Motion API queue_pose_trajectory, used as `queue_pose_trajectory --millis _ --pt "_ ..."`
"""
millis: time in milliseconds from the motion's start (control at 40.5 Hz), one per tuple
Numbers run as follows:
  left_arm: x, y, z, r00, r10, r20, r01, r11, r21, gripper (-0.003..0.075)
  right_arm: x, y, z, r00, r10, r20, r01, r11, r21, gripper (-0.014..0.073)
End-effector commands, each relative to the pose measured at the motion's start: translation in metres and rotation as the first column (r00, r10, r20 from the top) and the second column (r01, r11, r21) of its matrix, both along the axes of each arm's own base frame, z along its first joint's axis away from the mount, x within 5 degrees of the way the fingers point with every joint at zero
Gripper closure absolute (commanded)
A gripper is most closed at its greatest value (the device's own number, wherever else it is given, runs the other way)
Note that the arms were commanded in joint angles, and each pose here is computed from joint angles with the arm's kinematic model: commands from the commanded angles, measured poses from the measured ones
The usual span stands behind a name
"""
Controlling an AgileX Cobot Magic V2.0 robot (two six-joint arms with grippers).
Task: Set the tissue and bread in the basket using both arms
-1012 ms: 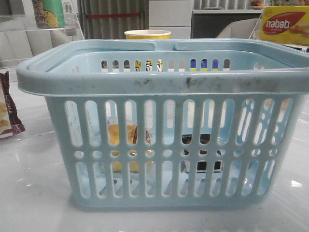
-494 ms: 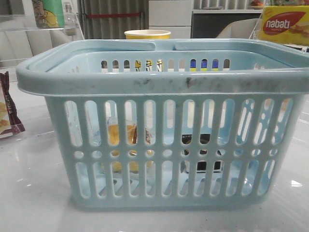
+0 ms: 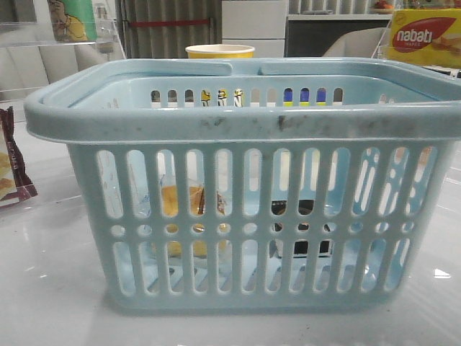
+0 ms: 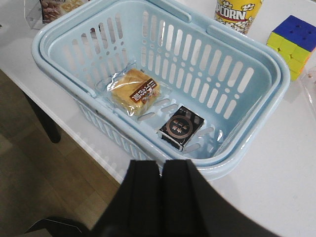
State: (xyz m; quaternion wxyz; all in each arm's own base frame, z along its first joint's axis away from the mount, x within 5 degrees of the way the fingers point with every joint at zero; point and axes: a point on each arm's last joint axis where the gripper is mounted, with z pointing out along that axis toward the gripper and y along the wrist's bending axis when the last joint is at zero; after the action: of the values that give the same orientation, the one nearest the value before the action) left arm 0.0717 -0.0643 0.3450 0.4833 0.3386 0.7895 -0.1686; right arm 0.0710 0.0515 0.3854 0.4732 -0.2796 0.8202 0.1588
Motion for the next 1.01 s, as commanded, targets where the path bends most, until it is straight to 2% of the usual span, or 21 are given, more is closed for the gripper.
queue_pose_trajectory --millis 0,345,395,469,568,642,740,864,987 --pt "0.001 -0.001 0.015 0.997 0.003 0.072 0.002 0.997 -0.073 0.0627 0.002 0.000 0.013 0.997 -0.009 0.076 0.006 0.999 0.042 0.0538" --pt "0.001 0.000 0.014 0.996 0.008 0.090 -0.002 0.998 -0.068 0.0627 0.002 0.000 0.013 0.997 -0.009 0.076 0.006 0.999 0.042 0.0538" --pt "0.003 0.005 0.014 0.990 0.040 0.134 -0.033 0.998 -0.049 0.0627 0.002 0.000 0.013 0.997 -0.009 0.076 0.006 0.999 0.042 0.0538" --pt "0.001 0.015 0.011 0.976 0.128 0.174 -0.117 0.991 -0.071 0.0627 0.002 0.000 0.013 0.997 -0.009 0.076 0.006 0.999 0.042 0.0538" --pt "-0.003 0.032 -0.001 0.925 0.281 0.255 -0.253 0.958 -0.137 0.0627 0.002 0.000 0.013 0.997 -0.009 0.076 0.006 0.999 0.042 0.0538" --pt "-0.008 0.043 -0.014 0.865 0.388 0.316 -0.343 0.920 -0.191 0.0627 0.002 0.000 0.013 0.997 -0.009 0.076 0.006 0.999 0.042 0.0538" --pt "-0.011 0.051 -0.039 0.806 0.487 0.338 -0.439 0.873 -0.211 0.0627 0.002 0.000 0.013 0.997 -0.009 0.076 0.006 0.999 0.042 0.0538" --pt "-0.010 0.057 -0.073 0.741 0.570 0.355 -0.512 0.822 -0.250 0.0627 0.002 0.000 0.013 0.997 -0.009 0.076 0.006 0.999 0.042 0.0538" --pt "-0.014 0.058 -0.100 0.700 0.594 0.396 -0.506 0.804 -0.311 0.0627 0.002 0.000 0.013 0.997 -0.009 0.076 0.006 0.999 0.042 0.0538"
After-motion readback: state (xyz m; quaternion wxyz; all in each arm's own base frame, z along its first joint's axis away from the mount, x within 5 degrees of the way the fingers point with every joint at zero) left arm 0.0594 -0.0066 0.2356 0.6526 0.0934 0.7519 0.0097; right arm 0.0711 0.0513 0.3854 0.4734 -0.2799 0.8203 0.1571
